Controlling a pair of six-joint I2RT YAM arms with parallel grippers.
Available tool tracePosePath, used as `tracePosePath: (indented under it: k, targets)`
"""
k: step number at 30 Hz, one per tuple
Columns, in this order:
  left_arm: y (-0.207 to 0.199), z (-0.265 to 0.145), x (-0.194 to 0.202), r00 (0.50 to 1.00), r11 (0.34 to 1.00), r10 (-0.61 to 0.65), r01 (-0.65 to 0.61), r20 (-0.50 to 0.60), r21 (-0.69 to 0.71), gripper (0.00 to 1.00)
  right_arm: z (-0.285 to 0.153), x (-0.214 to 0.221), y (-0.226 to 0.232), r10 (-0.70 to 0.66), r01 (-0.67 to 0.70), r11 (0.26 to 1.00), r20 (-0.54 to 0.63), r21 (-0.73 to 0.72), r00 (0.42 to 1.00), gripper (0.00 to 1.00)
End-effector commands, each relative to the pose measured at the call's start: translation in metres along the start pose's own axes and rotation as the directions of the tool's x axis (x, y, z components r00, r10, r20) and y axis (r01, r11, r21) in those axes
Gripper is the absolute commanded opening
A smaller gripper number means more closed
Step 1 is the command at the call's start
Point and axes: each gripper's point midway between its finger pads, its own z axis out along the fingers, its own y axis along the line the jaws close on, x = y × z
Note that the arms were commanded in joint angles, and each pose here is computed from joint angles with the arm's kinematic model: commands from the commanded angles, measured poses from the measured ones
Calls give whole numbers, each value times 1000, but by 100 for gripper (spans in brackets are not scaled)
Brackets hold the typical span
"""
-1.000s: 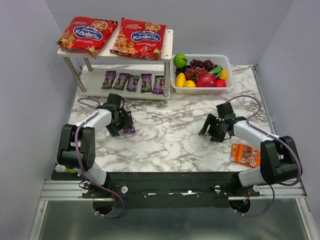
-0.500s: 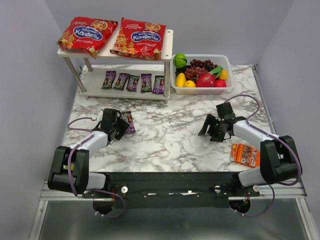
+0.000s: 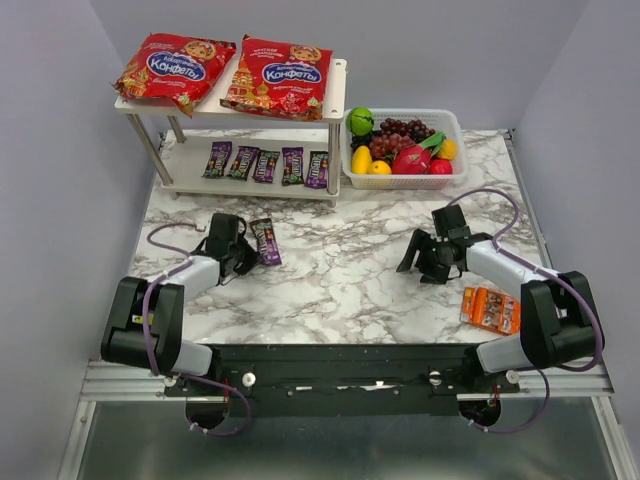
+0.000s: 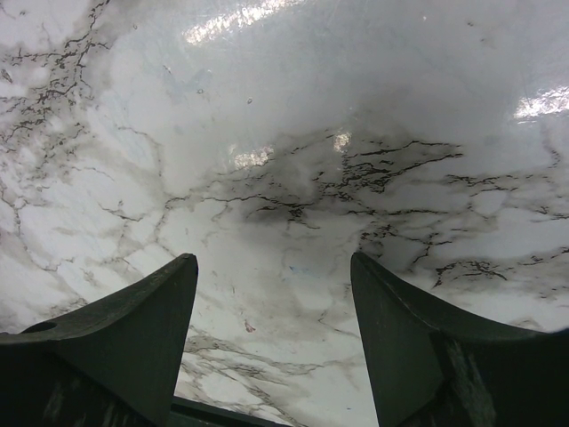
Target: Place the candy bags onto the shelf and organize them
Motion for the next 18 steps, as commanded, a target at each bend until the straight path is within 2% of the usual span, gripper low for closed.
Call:
tracePosePath:
  k: [1, 6, 9, 11, 12, 14, 15, 16, 18]
  targets:
    - [-37, -1, 38, 915, 919, 346, -286, -206, 271, 0, -2, 8, -10, -4, 6, 999, -35, 43, 999, 78]
    - [-65, -13, 58, 811, 780, 548, -409, -203, 474, 0, 0, 5, 3, -19, 18, 1000, -36, -23, 999, 78]
    - [-73, -23, 72, 754, 716, 620, -430, -217, 551, 0, 1, 7, 16, -37, 32, 996, -48, -84, 998, 78]
    - [-72, -27, 80, 728, 706, 640, -430, -246, 563, 0, 2, 11, 26, -64, 56, 990, -61, -129, 996, 78]
    - [-69, -23, 76, 731, 718, 639, -456, -238, 526, 2, 2, 9, 32, -76, 66, 986, -55, -152, 996, 78]
    - [-58, -24, 75, 739, 749, 623, -466, -258, 472, 25, 2, 13, 47, -115, 100, 974, -65, -204, 991, 78]
    - [-52, -22, 70, 752, 767, 609, -478, -252, 428, 34, 2, 13, 55, -144, 128, 965, -56, -230, 988, 78]
    - [-54, -27, 67, 771, 780, 590, -469, -239, 414, 53, 0, 9, 65, -163, 148, 957, -42, -250, 986, 77]
    - [-39, -29, 66, 800, 821, 547, -455, -247, 345, 63, 2, 12, 84, -229, 212, 936, -28, -282, 973, 76]
